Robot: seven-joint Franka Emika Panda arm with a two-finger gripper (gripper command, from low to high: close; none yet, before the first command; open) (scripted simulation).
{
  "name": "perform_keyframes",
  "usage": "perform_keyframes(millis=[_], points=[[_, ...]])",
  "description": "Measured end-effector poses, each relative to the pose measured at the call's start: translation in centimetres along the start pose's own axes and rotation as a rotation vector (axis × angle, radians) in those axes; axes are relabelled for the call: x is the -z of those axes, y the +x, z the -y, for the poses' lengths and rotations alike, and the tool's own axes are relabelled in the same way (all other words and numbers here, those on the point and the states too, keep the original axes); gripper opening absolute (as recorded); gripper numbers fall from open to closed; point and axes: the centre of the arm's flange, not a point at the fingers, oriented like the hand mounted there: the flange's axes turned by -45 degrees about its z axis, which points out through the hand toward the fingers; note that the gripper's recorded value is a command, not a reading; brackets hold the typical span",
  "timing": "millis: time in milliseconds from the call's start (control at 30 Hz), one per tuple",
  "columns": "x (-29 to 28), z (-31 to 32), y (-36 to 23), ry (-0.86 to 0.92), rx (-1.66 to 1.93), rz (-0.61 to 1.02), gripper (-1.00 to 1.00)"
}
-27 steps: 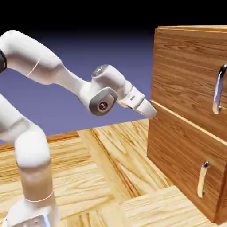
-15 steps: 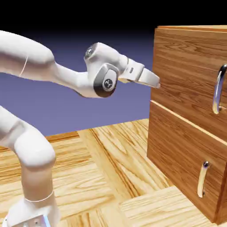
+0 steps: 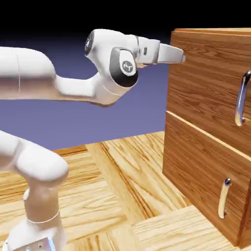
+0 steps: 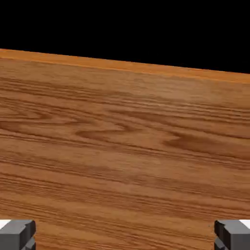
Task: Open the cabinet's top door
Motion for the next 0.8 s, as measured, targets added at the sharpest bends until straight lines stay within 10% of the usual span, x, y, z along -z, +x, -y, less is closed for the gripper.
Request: perform_keyframes(millis=[800], points=[[-6.9,-15.4,-11.7,-0.064,-0.099,-0.155,0.0]])
